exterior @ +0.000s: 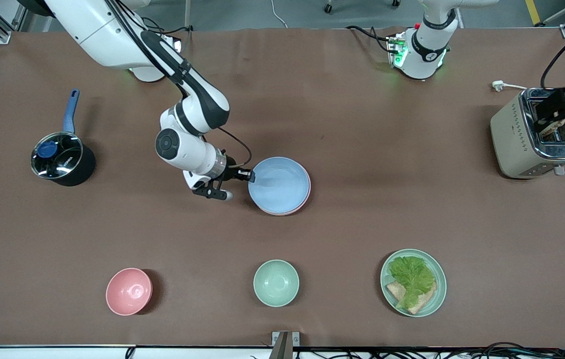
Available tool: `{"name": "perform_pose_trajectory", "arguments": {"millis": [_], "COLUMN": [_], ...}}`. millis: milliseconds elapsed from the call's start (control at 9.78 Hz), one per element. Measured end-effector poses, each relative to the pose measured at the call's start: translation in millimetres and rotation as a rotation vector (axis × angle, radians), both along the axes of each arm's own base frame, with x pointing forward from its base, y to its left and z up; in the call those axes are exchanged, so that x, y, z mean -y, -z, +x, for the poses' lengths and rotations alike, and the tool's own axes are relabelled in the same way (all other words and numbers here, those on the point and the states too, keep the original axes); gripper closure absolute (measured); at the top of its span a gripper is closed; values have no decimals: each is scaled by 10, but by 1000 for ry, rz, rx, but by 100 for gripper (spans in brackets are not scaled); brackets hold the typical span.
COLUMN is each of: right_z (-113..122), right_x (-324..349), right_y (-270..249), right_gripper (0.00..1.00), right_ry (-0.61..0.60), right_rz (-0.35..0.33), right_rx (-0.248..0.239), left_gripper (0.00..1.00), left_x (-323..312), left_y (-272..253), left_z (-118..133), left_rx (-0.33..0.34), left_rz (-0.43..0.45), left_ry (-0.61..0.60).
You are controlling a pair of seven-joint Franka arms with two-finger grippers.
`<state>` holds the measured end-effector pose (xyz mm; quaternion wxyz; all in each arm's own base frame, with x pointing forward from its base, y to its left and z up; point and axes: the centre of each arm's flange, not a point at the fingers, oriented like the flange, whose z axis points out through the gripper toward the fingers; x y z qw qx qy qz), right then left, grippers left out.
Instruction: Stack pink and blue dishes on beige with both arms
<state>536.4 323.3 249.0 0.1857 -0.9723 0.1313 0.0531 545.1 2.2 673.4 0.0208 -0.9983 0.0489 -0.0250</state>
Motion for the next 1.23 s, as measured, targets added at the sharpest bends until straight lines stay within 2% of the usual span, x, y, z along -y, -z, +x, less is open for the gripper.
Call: {"name": "perform_pose_trajectory", "arguments": {"millis": [102, 205, 307, 409, 511, 716, 920, 1227], "right_z": [159, 307, 393, 427, 443, 424, 290, -7], "right_x": [295, 705, 1151, 1559, 1937, 2713, 3269, 3959], "right_y": [-277, -677, -1151, -1628, -2097, -2908, -3413, -4055], "right_gripper": [23, 7, 0, 0, 0, 0, 0, 0], "right_ry": [-19, -45, -65, -54, -5, 78, 93, 38], "right_rz": [-66, -167, -290, -390, -448, -494, -453, -395], "right_rx": [29, 61, 97, 127, 154, 178, 142, 122], "left_gripper": [0, 0, 0, 0, 0, 0, 0, 0], "left_x": [-42, -43, -35, -32, -54, -166, -137, -116], "left_y": [-20, -29, -60, -85, -92, -104, -129, -126], "left_z": [-16, -14, -14, -17, -30, -65, -87, -89], "left_rx": [2, 4, 10, 15, 9, -1, 0, -2], "left_rz": [-1, -1, -2, -3, -8, -42, -46, -47], "left_ry": [-7, -8, -6, -7, -24, -55, -52, -53]}}
